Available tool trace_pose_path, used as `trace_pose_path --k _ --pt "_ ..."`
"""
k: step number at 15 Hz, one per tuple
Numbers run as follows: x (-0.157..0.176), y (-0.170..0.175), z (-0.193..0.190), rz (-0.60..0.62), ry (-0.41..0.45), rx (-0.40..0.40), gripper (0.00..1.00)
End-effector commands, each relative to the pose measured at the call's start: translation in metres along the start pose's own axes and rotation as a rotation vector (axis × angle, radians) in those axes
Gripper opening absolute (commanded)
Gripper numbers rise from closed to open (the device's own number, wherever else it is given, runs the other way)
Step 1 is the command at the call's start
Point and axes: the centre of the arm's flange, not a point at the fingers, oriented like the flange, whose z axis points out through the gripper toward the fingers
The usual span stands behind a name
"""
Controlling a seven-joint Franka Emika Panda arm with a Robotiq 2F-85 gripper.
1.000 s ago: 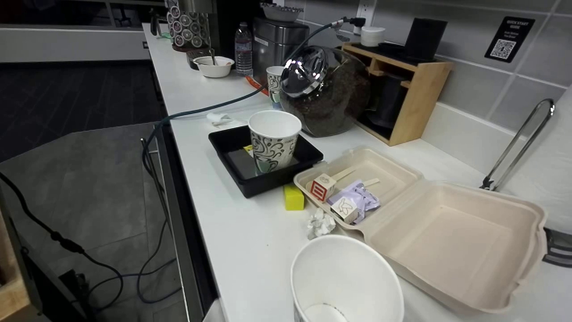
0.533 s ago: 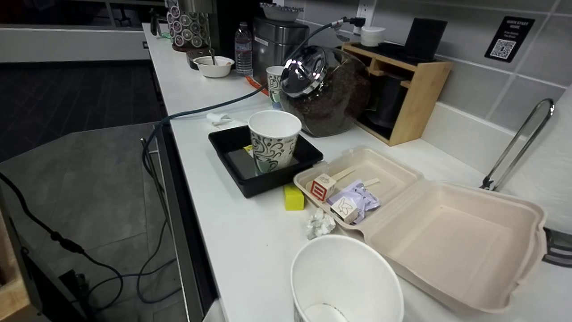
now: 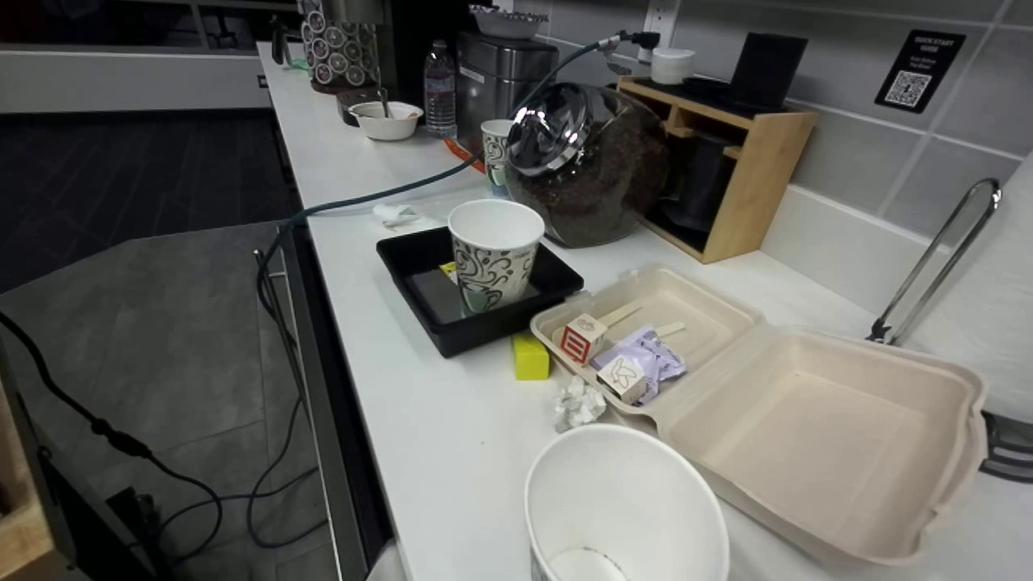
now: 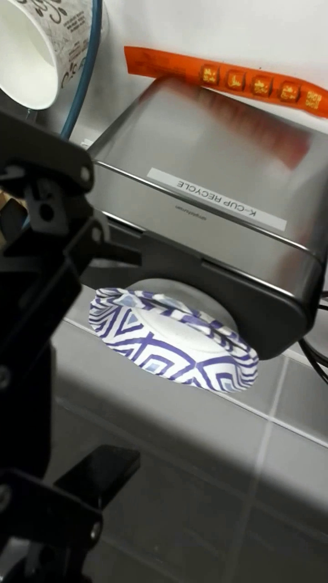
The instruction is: Empty the contents of the paper bowl onto the white bowl and then place the paper bowl on top of the recycling bin
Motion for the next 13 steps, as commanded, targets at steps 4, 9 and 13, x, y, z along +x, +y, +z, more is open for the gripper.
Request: trace_pose_path --k 4,9,13 --pt "-0.020 0.067 -0.104 0.116 0.057 0.143 1.00" --pt "0.048 0.109 -0.150 0.152 0.070 0.272 1.00" --pt "0.100 0.071 -0.142 0.132 0.074 0.268 1.00"
